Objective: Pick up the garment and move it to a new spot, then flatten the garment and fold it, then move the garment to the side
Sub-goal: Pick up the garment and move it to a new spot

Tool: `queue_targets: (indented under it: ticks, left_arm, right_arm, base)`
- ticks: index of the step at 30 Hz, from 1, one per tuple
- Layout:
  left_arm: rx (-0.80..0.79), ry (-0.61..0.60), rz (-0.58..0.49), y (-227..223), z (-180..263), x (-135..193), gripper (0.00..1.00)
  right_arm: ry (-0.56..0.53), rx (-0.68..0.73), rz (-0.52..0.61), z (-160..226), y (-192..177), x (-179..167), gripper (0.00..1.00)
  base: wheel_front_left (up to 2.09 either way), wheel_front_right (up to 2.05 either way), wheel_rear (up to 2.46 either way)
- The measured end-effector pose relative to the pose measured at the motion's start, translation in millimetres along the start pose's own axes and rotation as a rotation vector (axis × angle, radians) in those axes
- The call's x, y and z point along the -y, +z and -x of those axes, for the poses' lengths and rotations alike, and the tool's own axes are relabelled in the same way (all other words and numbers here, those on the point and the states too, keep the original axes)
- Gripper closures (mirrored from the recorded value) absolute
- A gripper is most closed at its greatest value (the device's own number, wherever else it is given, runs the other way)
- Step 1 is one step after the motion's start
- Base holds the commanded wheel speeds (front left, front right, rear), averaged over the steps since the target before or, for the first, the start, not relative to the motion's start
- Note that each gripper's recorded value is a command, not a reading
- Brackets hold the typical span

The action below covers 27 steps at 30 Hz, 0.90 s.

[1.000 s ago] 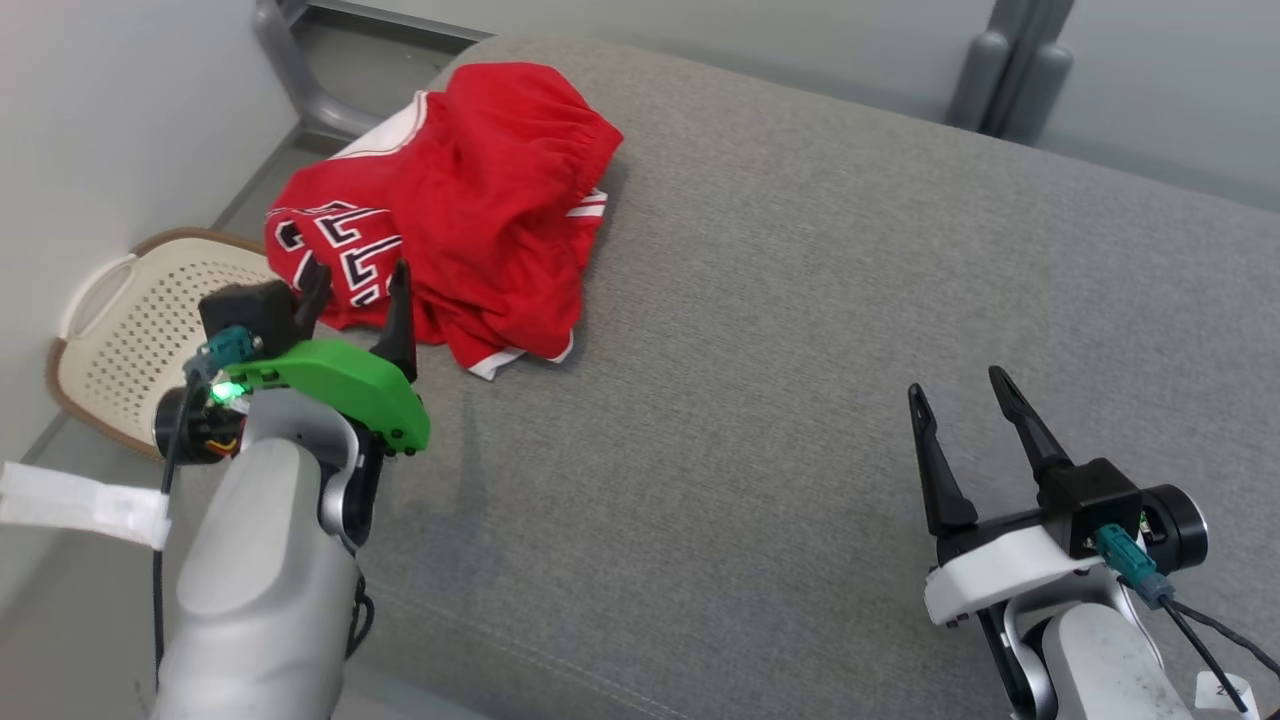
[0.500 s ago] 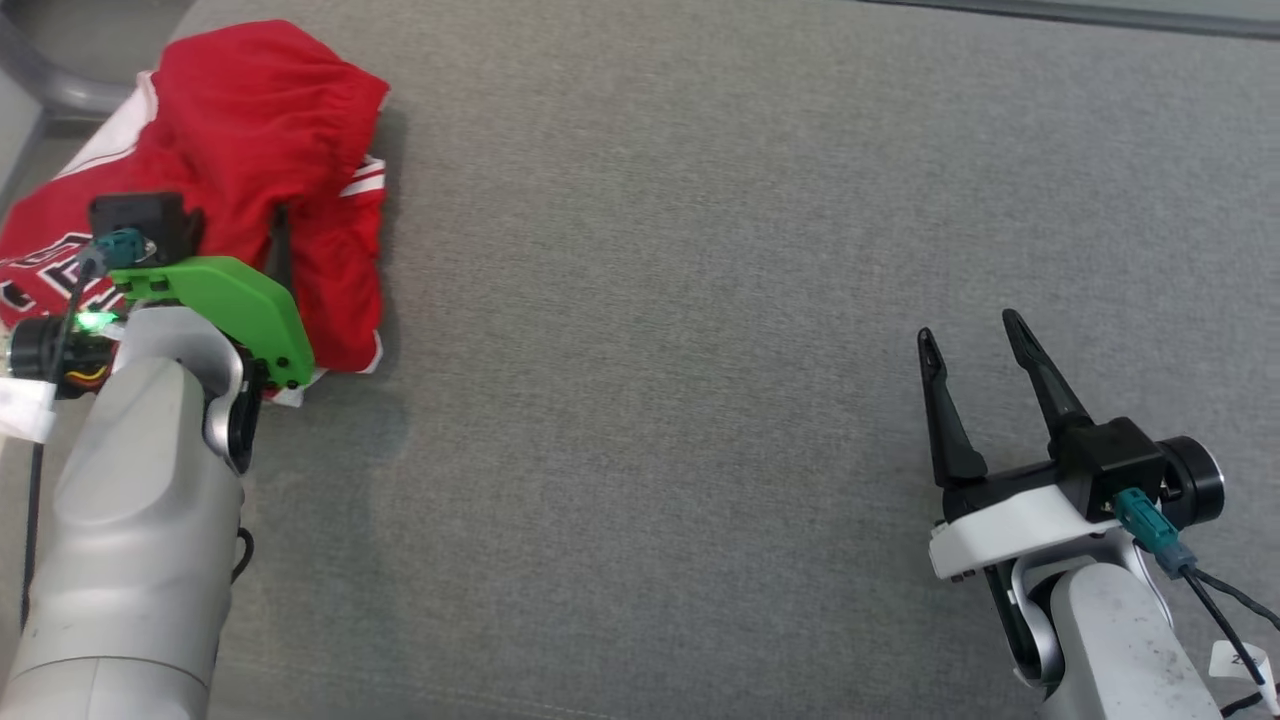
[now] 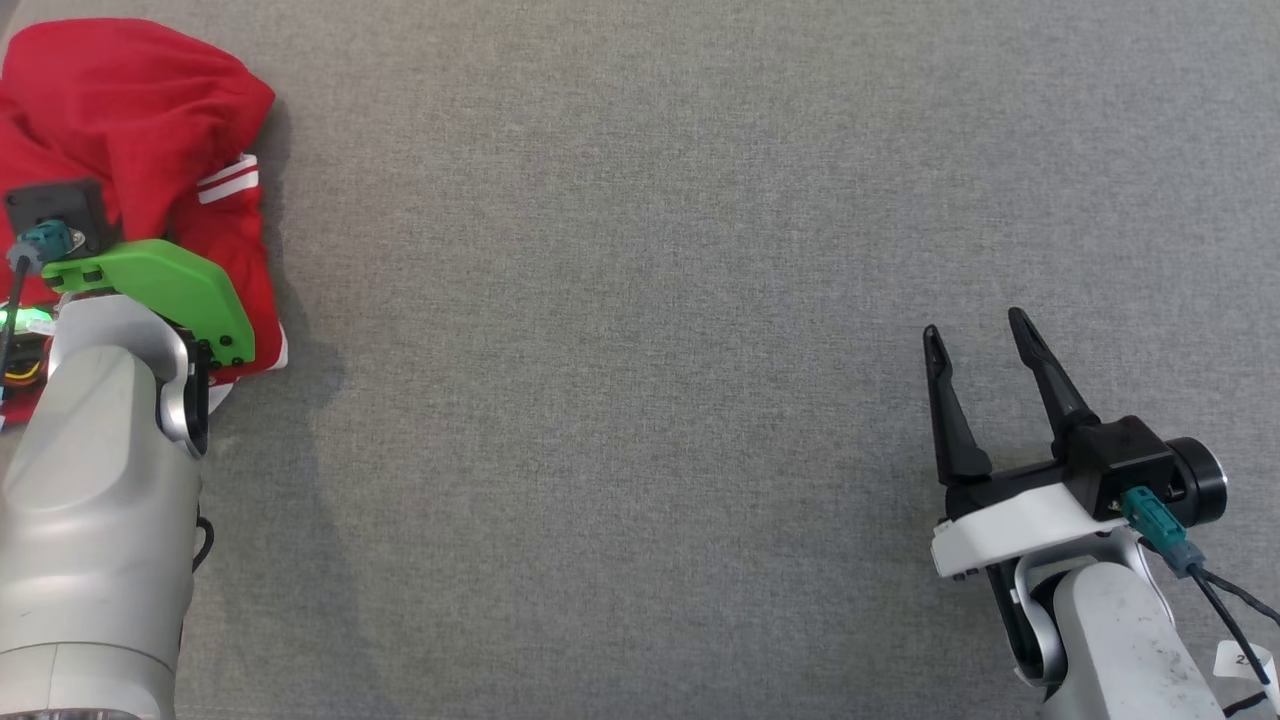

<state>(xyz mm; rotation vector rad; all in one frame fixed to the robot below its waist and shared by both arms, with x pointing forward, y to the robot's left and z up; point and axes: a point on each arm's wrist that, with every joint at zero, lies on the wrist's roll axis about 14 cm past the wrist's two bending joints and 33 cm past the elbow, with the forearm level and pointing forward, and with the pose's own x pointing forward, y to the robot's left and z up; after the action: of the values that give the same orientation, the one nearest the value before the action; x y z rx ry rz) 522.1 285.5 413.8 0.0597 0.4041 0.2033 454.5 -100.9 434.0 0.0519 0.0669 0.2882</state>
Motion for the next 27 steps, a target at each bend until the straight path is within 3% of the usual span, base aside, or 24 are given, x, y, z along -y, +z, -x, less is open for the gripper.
queue_targets:
  ticks: [7, 14, 19, 27]
  left_arm:
    - [0.208, 0.001, 0.07, 62, 16, -3, 1.0]
    - [0.434, -0.147, 0.119, 142, 51, 33, 1.0]
    - [0.586, -0.28, 0.138, 201, 89, 73, 1.0]
    - [0.741, -0.639, 0.171, 259, 158, 190, 1.0]
  right_arm:
    - [0.025, 0.037, -0.01, 2, 17, -11, 0.0]
    - [0.039, 0.08, -0.016, 15, 38, -20, 0.0]
    - [0.015, 0.123, -0.002, 31, 57, -15, 0.0]
    - [-0.09, 0.166, 0.024, 66, 76, 15, 0.0]
  base:
    - [0.0, 0.0, 0.0]
    - [0.0, 0.0, 0.0]
    - [0.0, 0.0, 0.0]
    - [0.0, 0.0, 0.0]
